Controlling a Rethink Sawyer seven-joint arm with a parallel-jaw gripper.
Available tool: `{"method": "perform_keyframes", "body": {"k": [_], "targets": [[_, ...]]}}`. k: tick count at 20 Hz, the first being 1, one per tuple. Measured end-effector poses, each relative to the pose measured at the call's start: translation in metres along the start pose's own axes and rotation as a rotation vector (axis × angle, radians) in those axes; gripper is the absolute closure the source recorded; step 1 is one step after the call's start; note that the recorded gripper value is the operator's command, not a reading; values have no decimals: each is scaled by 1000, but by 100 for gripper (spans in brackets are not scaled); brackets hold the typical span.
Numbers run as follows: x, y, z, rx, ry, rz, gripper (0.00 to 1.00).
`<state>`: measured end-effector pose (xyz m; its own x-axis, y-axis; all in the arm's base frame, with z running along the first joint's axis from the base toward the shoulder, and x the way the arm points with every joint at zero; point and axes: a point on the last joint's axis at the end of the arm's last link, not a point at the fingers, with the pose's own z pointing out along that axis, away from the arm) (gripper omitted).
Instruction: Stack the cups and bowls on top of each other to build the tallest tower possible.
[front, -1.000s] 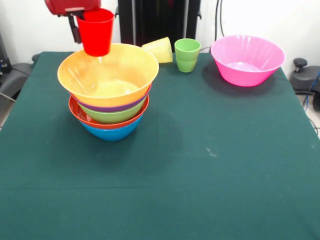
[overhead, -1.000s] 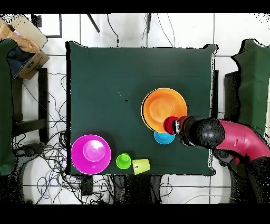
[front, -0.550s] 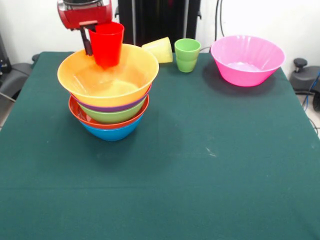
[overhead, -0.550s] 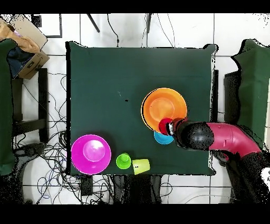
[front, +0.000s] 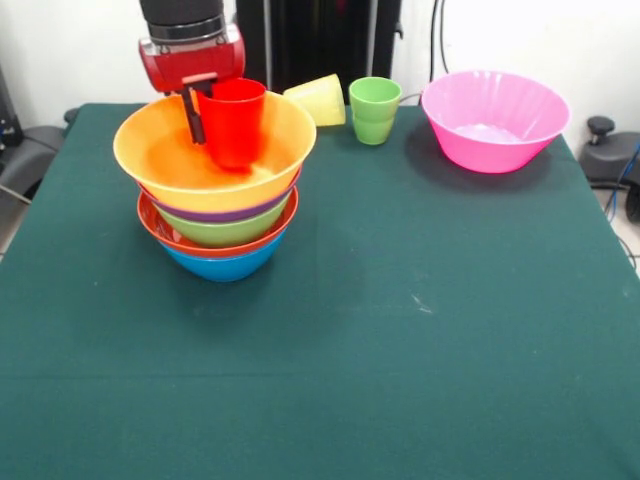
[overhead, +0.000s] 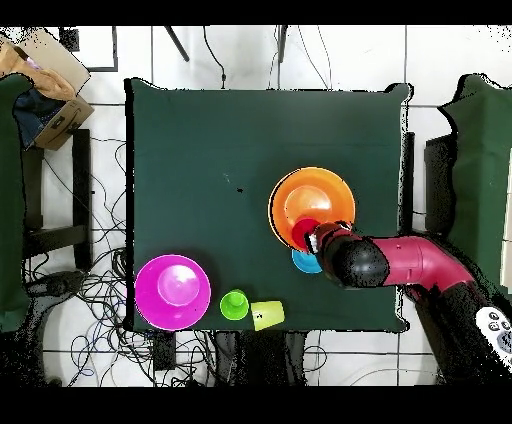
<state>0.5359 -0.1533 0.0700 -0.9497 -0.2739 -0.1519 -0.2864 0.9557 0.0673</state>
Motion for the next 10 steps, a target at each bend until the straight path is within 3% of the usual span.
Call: {"method": "perform_keyframes", "body": {"k": [10], "targets": [[-5, 12, 6, -9, -2, -26, 100]]}}
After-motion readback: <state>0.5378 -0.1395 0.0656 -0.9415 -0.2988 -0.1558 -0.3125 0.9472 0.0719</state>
